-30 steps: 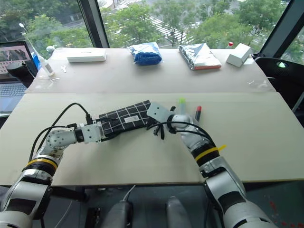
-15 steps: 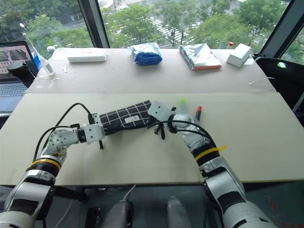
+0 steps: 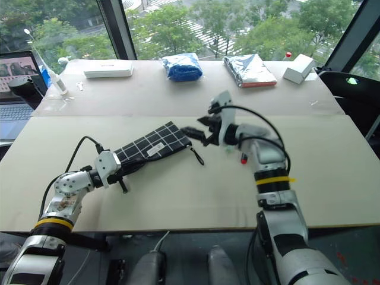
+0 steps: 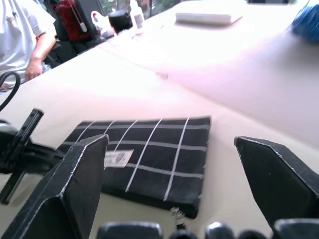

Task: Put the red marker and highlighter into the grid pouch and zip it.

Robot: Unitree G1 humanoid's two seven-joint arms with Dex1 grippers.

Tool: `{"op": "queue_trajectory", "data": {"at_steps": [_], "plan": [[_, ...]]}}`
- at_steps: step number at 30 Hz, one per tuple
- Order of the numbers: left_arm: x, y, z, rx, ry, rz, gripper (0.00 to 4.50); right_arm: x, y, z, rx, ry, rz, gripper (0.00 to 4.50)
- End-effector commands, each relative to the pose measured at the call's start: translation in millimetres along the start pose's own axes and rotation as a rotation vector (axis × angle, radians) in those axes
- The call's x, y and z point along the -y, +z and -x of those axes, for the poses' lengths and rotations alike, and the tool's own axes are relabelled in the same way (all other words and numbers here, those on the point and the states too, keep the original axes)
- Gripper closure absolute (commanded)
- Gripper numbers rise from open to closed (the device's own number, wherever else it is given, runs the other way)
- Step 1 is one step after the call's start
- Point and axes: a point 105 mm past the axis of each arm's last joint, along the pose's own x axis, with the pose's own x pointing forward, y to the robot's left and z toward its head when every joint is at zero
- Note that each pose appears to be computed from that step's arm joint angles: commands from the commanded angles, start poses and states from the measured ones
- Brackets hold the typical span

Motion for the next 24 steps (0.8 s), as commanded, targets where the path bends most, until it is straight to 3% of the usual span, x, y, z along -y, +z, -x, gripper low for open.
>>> {"op": "queue_trajectory", "data": {"at_steps": [1,23,24], "plan": [[-4.7,23.0,-0.3,0.067,0.046,0.021,4.50,-5.9,-15.9,-5.0,-0.056,-0.009,0.076,0.03],[-12.1,41.6,5.4,0.099,0.126,0.073,4.50,2.2,-52.6,-39.9,-0.155,-0.104,0.127,0.03],[-12.0,41.8,5.5,0.100,0.126,0.073,4.50,2.7,-53.5,-41.0,-0.152,-0.109,0.124,0.27]]}}
